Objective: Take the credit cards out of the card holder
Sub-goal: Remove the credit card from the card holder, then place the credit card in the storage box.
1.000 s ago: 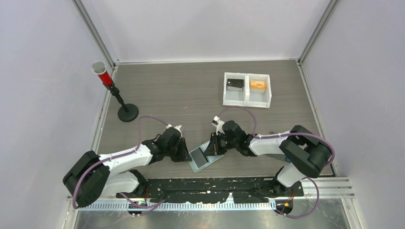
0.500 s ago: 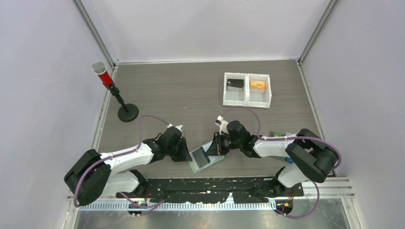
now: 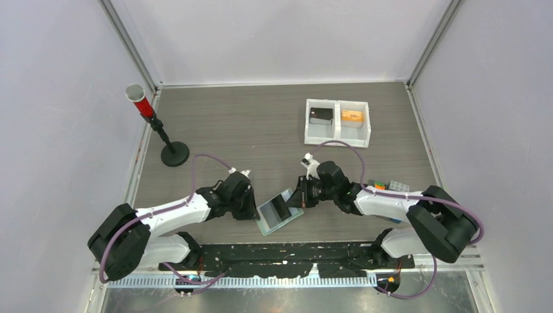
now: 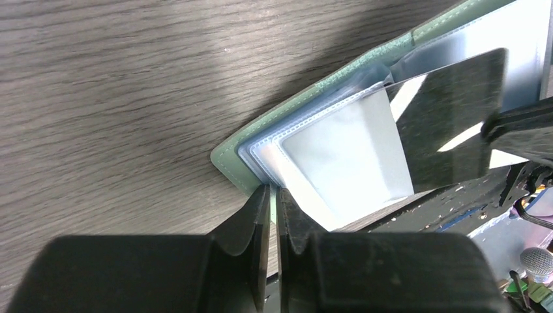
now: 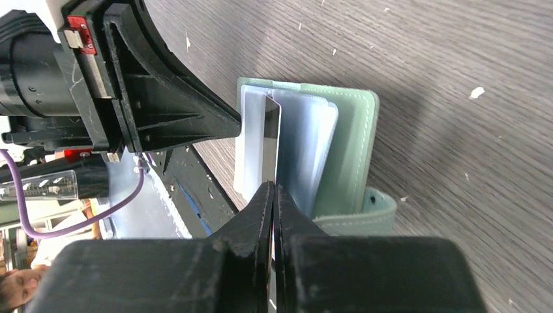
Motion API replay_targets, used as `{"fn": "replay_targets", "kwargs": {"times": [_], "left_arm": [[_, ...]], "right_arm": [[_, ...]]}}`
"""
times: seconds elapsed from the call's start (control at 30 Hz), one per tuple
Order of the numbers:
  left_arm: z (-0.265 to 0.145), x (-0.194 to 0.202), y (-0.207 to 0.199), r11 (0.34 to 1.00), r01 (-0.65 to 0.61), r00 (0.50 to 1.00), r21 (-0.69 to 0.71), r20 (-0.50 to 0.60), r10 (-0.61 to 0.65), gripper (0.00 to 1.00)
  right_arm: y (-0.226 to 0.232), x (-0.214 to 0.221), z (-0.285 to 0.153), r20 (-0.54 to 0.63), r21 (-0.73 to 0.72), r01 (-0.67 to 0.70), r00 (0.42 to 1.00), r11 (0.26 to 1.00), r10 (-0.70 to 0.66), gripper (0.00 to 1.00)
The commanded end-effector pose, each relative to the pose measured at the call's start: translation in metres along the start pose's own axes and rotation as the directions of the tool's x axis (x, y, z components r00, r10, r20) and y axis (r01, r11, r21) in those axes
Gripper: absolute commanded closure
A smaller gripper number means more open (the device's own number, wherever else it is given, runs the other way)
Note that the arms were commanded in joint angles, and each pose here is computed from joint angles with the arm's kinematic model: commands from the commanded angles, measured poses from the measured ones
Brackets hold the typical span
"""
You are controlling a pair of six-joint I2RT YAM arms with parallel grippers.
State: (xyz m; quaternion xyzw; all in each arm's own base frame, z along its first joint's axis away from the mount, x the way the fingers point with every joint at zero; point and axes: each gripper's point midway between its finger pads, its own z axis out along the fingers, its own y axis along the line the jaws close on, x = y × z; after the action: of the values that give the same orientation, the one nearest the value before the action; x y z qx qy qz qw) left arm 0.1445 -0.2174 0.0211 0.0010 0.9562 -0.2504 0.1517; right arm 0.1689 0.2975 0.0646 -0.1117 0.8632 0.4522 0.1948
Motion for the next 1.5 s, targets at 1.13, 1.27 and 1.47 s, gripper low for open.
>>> {"fn": "replay_targets", "kwargs": {"times": [1.13, 1.27, 1.47], "left_arm": [[-0.121, -0.069, -0.106, 0.756, -0.641, 0.683, 0.135, 0.550, 0.481, 0.55], [-0.135, -0.075, -0.122, 0.675, -0.737, 0.505, 0.024, 0.684, 0.527, 0.48], [-0.134, -0.074, -0.142, 0.541, -0.832, 0.266, -0.126, 0.765, 0.587, 0.39]], "right_arm": [[0.095, -0.086, -0.069, 0.380, 0.078, -0.163, 0.917, 0.983, 0.122, 0.95], [0.101, -0.095, -0.084, 0.427, 0.058, -0.301, 0.869, 0.952, 0.249, 0.95], [0.107, -0.107, -0.101, 0.491, -0.003, -0.400, 0.798, 0.916, 0.350, 0.95]]}}
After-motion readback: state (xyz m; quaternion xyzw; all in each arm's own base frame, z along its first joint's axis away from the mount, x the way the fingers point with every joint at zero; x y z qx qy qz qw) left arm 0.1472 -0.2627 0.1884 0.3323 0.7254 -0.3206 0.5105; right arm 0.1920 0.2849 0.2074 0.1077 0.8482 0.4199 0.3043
